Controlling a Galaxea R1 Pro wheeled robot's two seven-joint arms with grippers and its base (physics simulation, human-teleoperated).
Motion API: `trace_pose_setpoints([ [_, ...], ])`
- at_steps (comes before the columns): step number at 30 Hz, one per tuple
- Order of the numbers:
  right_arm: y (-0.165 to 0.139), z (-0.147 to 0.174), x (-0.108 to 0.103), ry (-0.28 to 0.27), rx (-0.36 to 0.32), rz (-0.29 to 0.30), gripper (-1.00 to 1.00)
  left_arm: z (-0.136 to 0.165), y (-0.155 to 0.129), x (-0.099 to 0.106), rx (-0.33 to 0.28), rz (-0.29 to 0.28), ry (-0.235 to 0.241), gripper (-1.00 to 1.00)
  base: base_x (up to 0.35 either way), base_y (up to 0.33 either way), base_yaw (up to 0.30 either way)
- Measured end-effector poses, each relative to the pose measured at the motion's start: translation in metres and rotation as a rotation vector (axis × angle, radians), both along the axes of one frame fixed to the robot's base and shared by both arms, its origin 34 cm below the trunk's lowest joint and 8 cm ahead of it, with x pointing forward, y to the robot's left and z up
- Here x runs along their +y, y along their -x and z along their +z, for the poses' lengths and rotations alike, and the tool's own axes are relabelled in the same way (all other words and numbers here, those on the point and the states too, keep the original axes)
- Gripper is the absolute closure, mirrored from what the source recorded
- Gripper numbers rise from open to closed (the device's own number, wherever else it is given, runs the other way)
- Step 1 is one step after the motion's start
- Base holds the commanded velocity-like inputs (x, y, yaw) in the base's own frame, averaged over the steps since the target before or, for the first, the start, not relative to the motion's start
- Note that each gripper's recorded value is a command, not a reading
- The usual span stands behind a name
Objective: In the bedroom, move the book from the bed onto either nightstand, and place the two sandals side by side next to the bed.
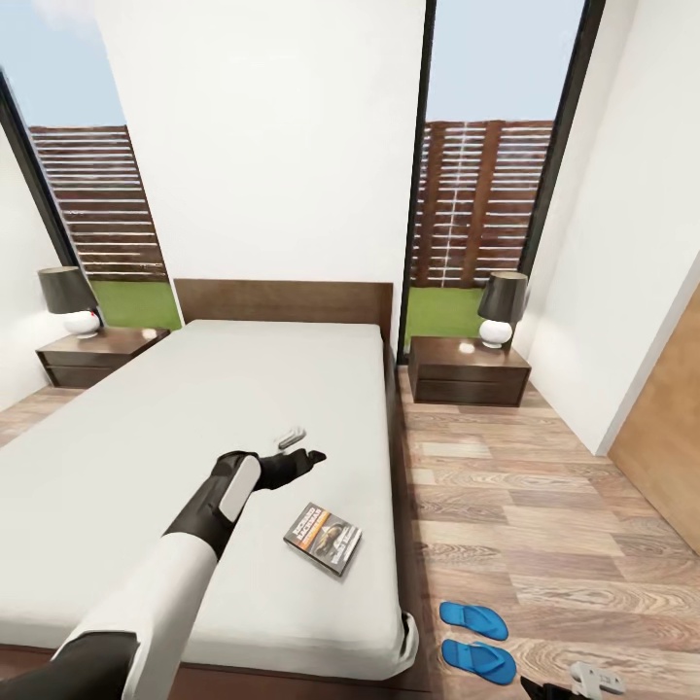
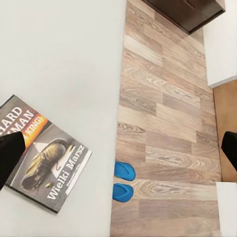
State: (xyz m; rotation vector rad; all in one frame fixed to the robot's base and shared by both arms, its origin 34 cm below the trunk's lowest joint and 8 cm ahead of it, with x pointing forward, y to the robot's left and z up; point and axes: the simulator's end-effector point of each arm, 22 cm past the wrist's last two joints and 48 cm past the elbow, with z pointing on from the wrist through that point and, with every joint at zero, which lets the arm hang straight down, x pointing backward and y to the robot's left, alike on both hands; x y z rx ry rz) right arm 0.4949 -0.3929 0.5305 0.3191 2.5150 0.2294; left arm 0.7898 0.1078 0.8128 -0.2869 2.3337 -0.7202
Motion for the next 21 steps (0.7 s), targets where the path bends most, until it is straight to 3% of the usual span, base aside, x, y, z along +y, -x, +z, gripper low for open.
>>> trace_pose_setpoints([
  [21,0.0001,-0.0001,0.0002,0.001,0.001,0.001,-1.00,-0.0002,0.0012,-0.0041,0.001,-0.009,-0.001,-1.00,0.000,0.000,0.000],
])
